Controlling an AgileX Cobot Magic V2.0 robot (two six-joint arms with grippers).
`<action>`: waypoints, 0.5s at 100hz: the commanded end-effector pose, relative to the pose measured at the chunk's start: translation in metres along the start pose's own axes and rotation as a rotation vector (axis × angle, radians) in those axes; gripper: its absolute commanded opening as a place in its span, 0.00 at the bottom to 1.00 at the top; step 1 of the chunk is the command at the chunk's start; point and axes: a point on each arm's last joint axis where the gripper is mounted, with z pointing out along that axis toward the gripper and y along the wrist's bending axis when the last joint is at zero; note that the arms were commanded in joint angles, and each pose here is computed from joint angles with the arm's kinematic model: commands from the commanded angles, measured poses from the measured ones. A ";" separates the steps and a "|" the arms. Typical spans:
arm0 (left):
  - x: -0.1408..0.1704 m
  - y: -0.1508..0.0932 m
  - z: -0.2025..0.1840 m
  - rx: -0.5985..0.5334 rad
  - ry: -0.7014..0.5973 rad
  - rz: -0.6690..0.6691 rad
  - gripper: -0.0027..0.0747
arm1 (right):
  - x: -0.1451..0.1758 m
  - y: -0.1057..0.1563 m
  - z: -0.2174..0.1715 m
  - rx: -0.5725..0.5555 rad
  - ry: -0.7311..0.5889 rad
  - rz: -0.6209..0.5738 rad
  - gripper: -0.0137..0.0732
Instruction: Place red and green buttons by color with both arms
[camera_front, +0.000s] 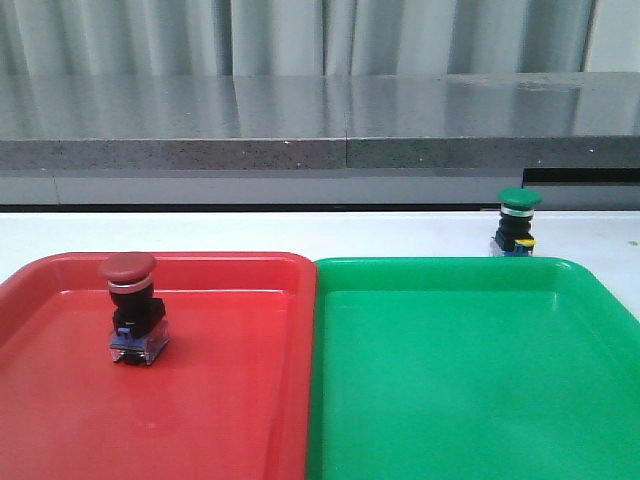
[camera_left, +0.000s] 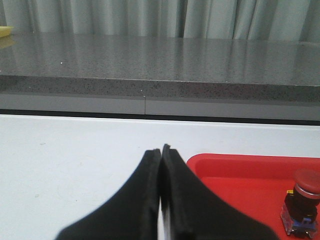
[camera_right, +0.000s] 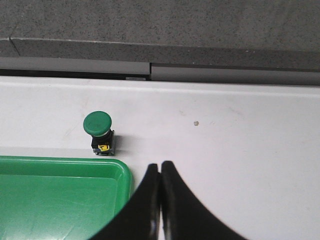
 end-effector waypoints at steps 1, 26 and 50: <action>-0.005 0.000 -0.002 0.009 -0.097 -0.009 0.01 | -0.026 0.006 0.006 -0.025 -0.057 -0.006 0.24; -0.005 0.000 -0.002 0.009 -0.097 -0.009 0.01 | -0.046 0.032 0.053 -0.096 0.100 -0.007 0.73; -0.005 0.000 -0.002 0.009 -0.097 -0.009 0.01 | -0.066 0.048 0.094 -0.143 0.219 0.058 0.79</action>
